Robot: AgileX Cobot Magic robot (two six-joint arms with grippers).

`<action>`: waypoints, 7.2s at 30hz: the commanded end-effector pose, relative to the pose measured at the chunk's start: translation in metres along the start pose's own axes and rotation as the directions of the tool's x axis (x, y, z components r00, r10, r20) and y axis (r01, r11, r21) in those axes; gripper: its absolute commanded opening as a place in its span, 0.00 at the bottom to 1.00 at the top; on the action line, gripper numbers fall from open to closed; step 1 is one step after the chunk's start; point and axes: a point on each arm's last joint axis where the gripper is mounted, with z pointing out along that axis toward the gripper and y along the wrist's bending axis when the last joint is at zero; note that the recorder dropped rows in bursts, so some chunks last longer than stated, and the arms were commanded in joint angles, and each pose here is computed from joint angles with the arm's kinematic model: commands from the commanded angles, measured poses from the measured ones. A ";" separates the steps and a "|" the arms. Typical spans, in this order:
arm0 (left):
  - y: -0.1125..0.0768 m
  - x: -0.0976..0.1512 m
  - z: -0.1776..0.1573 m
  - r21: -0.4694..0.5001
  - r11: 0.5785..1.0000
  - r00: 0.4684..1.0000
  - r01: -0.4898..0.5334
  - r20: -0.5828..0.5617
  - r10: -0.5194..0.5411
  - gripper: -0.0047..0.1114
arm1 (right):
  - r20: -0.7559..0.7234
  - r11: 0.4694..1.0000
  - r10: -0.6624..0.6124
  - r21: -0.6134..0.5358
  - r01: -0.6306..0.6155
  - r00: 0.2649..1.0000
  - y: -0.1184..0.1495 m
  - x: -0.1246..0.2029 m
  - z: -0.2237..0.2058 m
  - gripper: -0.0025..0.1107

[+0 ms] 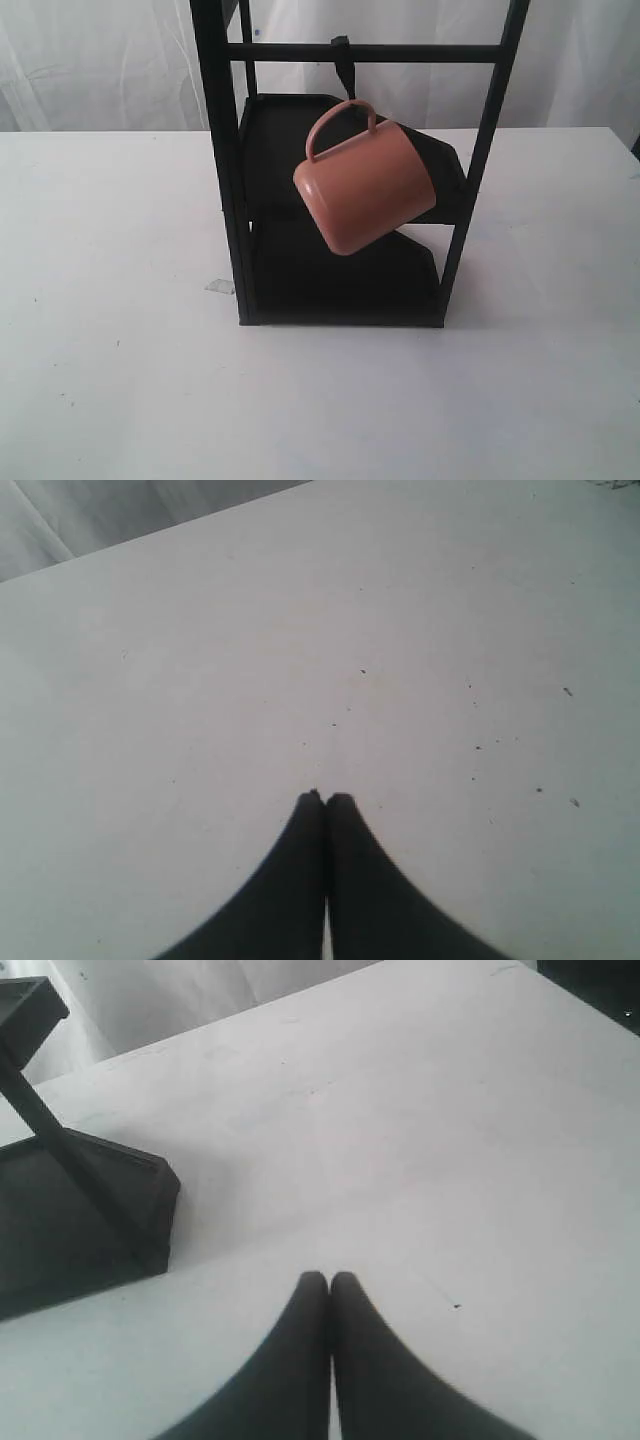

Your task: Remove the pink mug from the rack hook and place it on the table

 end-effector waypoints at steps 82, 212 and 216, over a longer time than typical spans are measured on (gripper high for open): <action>0.000 0.001 0.000 -0.005 1.000 1.000 0.002 0.004 -0.002 0.04 | -0.369 0.748 -0.503 -0.639 0.180 0.781 0.111 -0.142 0.059 0.02; 0.000 0.001 0.000 -0.005 1.000 1.000 0.002 0.004 -0.002 0.04 | 0.081 0.386 -0.623 -0.834 0.395 0.778 0.165 -0.120 0.117 0.02; 0.000 0.001 0.000 -0.005 1.000 1.000 0.002 0.004 -0.002 0.04 | 0.080 0.386 -0.621 -0.835 0.393 0.780 0.166 -0.120 0.117 0.02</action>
